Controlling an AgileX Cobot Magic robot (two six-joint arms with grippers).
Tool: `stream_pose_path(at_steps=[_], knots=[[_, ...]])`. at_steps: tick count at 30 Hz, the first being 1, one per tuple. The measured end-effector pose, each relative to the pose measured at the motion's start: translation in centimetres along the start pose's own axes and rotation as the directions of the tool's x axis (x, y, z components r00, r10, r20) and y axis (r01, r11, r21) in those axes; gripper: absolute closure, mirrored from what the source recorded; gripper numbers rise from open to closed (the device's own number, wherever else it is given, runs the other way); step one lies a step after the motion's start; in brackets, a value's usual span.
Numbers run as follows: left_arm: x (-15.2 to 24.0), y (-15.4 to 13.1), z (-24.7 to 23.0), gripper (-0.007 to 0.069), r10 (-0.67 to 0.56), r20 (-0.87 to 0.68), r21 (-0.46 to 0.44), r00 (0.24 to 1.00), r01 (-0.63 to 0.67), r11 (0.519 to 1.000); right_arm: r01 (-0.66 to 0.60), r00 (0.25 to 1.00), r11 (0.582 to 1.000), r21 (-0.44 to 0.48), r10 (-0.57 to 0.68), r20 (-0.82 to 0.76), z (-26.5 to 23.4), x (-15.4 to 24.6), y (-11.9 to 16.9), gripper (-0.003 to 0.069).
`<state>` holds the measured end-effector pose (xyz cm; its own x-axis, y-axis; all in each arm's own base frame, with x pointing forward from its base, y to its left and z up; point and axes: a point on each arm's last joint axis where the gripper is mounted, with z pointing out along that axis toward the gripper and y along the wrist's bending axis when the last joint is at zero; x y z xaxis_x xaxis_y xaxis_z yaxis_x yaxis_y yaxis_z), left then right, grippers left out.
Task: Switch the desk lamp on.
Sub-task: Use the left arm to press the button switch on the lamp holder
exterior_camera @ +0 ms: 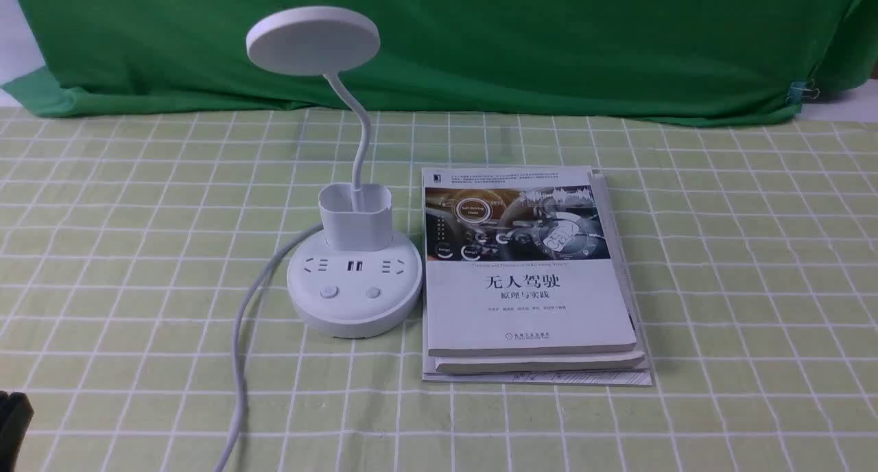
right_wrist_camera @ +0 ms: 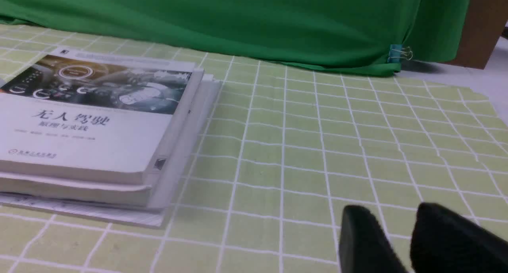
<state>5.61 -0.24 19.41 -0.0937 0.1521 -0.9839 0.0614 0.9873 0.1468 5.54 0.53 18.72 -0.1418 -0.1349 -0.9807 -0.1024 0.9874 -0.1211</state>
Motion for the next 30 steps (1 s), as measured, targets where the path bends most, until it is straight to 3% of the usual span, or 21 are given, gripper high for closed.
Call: stream_pose_path(at_steps=[30], knots=[[0.0,0.02,0.0,0.0606,0.009,0.0,-0.002,1.0,-0.009,1.0,0.0,1.0,1.0,0.0,0.0,0.0,0.0,0.0,0.0,0.0414]])
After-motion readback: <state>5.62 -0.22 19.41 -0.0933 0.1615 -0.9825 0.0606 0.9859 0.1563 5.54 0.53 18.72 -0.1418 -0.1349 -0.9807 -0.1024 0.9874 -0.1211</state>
